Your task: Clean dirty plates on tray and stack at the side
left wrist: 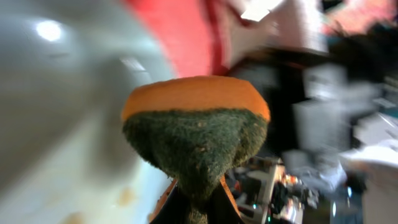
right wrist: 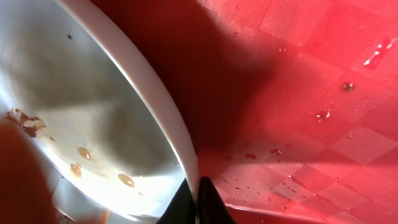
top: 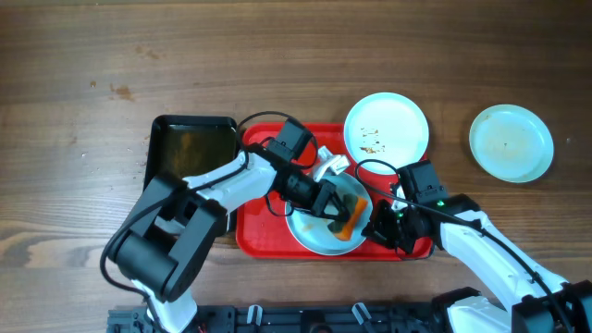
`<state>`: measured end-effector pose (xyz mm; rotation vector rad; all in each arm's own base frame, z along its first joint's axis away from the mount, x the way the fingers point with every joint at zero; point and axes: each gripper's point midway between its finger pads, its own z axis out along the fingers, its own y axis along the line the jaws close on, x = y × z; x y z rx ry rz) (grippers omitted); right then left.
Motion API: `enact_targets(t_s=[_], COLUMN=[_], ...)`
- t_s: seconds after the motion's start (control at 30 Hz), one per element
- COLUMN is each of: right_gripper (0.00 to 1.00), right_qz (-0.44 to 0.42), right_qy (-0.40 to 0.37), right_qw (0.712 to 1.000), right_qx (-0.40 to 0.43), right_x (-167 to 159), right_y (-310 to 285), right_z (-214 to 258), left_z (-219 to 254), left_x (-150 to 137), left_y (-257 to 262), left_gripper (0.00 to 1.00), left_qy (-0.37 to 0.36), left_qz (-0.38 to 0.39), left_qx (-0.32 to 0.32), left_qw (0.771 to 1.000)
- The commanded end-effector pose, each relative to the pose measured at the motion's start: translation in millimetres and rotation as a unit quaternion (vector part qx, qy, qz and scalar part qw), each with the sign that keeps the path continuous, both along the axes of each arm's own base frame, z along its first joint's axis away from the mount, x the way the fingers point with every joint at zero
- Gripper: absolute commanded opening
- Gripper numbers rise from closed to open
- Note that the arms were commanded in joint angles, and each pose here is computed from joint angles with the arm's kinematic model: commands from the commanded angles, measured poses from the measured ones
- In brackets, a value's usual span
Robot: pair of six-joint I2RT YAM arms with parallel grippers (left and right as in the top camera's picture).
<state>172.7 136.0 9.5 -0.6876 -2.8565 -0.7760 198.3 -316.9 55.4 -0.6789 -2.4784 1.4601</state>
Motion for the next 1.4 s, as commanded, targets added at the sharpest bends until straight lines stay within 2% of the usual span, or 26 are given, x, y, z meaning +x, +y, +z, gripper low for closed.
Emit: enact_targets(t_s=[0.0, 0.07, 0.13, 0.3, 0.4, 0.5, 0.63, 0.67, 0.7, 0.8, 0.87, 1.0, 1.07, 1.1, 1.13, 1.2, 1.27, 1.37], right_gripper=[0.05, 0.05, 0.05, 0.05, 0.05, 0.04, 0.05, 0.05, 0.05, 0.05, 0.05, 0.04, 0.07, 0.17, 0.36, 0.53, 1.00, 1.00], right_qz=[-0.002, -0.002, -0.003, -0.003, -0.003, -0.003, -0.004, -0.003, -0.003, -0.004, -0.004, -0.003, 0.005, 0.007, 0.008, 0.007, 0.004, 0.004], right_qy=[0.000, -0.002, -0.006, -0.005, -0.004, -0.005, -0.004, -0.004, -0.004, -0.004, -0.004, -0.006, -0.017, -0.025, -0.032, -0.046, -0.046, -0.050], right_qw=[1.000, 1.000, 1.000, 1.000, 1.000, 1.000, 1.000, 1.000, 1.000, 1.000, 1.000, 1.000, 1.000, 1.000, 0.999, 0.999, 0.999, 0.998], right_qx=[-0.006, -0.006, -0.006, -0.006, -0.007, -0.007, -0.007, -0.007, -0.007, -0.007, -0.007, -0.006, 0.004, 0.010, 0.015, 0.020, 0.021, 0.022], right_x=[-1.3, -0.4, 1.6, 1.3, 0.9, 1.0, 0.9, 0.9, 0.9, 0.8, 0.8, 1.5, 4.8, 7.7, 10.7, 17.0, 18.0, 19.7], right_y=[-1.2, -1.3, -0.9, -1.2, -1.3, -1.3, -1.3, -1.3, -1.3, -1.3, -1.3, -1.0, 2.5, 4.6, 6.2, 8.4, 8.7, 9.3], right_z=[-1.3, -1.4, -1.1, -1.3, -1.4, -1.3, -1.4, -1.4, -1.4, -1.4, -1.4, -1.2, 1.0, 2.5, 3.6, 5.6, 5.9, 6.5], left_z=[-28.4, -39.9, -63.2, -83.1, -90.1, -90.0, -84.5, -84.2, -85.6, -90.4, -88.0, -82.4, -80.6, -80.5, -80.5, -80.5, -80.5, -80.5], left_x=[30.5, 41.8, 55.7, 57.8, 55.8, 59.2, 65.5, 65.5, 63.4, 48.7, 37.7, 20.8, 14.2, 11.9, 10.2, 8.4, 8.2, 7.5], left_y=[19.6, 32.5, 61.7, 105.4, 141.6, 178.1, 206.5, 207.6, 202.0, 157.3, 130.7, 101.2, 92.6, 90.5, 89.0, 88.5, 89.7, 90.5], left_gripper=[0.04, 0.04, 0.04, 0.04, 0.04, 0.04, 0.04, 0.04, 0.04, 0.04, 0.04, 0.04, 0.04, 0.04, 0.04, 0.04, 0.04, 0.04], left_qy=[-0.009, -0.027, -0.069, -0.098, -0.107, -0.123, -0.142, -0.142, -0.137, -0.113, -0.102, -0.084, -0.079, -0.079, -0.080, -0.076, -0.069, -0.067], left_qz=[0.075, 0.098, 0.126, 0.138, 0.154, 0.188, 0.229, 0.233, 0.221, 0.135, 0.092, 0.058, 0.048, 0.044, 0.041, 0.044, 0.051, 0.050], left_qx=[0.097, 0.137, 0.232, 0.354, 0.445, 0.530, 0.591, 0.593, 0.582, 0.482, 0.420, 0.362, 0.349, 0.348, 0.348, 0.351, 0.355, 0.356], left_qw=[0.992, 0.985, 0.962, 0.920, 0.876, 0.818, 0.760, 0.757, 0.770, 0.858, 0.897, 0.927, 0.933, 0.933, 0.933, 0.932, 0.931, 0.931])
